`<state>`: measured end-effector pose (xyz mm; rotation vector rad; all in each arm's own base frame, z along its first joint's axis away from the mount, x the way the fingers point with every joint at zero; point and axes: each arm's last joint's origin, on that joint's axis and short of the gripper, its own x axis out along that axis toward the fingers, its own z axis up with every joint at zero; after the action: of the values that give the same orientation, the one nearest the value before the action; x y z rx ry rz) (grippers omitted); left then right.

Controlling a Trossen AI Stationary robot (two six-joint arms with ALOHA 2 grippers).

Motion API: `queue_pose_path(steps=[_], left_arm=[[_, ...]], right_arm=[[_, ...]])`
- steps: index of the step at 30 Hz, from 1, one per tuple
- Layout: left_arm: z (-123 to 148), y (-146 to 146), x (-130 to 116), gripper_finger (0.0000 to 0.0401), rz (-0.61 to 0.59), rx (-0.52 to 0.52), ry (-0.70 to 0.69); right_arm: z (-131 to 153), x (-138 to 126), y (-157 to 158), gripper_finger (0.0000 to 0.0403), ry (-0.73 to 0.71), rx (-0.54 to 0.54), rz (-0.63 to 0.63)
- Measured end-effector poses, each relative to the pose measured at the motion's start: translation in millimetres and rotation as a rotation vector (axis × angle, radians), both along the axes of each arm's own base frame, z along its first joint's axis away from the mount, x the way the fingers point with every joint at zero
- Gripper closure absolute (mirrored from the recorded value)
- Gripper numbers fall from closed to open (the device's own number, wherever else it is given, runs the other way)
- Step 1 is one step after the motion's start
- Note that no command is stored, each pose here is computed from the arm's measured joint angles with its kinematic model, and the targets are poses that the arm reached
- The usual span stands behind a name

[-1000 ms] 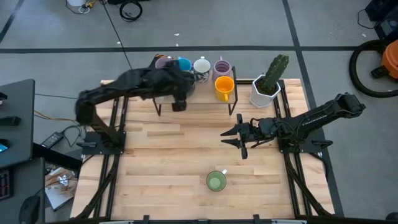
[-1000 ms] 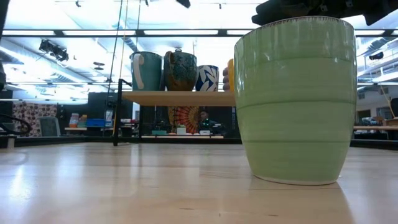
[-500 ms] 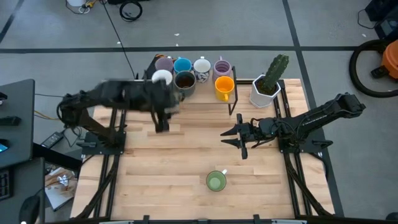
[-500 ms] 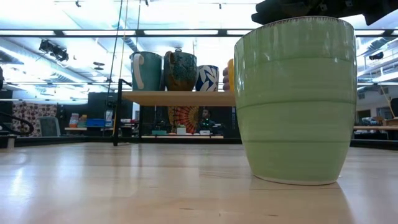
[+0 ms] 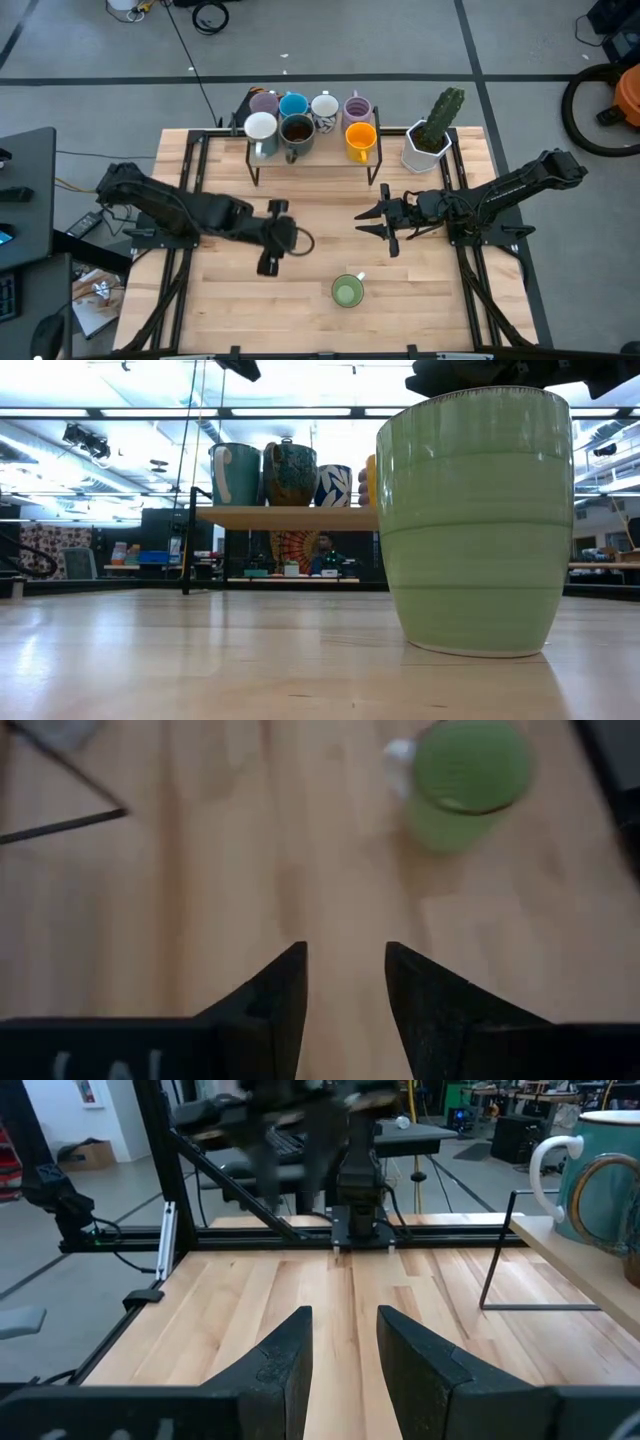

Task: Place coffee mugs
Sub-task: Put the light green mug on the shelf

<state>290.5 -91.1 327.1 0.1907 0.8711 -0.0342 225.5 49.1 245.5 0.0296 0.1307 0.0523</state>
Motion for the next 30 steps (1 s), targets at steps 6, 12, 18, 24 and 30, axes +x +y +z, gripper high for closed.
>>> queue_pose_path(steps=[6, 12, 18, 24, 30], left_arm=[[-20.7, -18.7, 14.3, 0.0260, -0.002, -0.101, -0.012], [-48.3, -36.1, 24.8, 0.0260, -0.070, -0.092, 0.092], [-59.3, -40.9, 20.6, 0.0260, -0.087, 0.006, 0.150], [-73.4, -44.6, 17.3, 0.0260, -0.159, 0.066, 0.081], [-99.0, -36.1, 9.0, 0.0260, -0.172, 0.058, 0.047]], right_arm=[[-1.2, -0.1, 0.0, 0.0283, 0.014, 0.026, -0.004], [-6.8, 6.5, 14.3, 0.0283, 0.143, 0.080, 0.029], [-20.6, 20.0, 40.7, 0.0284, 0.495, 0.045, 0.056], [-29.4, 31.1, 60.9, 0.0285, 0.782, -0.005, 0.118], [-22.5, 39.8, 76.0, 0.0285, 0.853, -0.106, 0.192]])
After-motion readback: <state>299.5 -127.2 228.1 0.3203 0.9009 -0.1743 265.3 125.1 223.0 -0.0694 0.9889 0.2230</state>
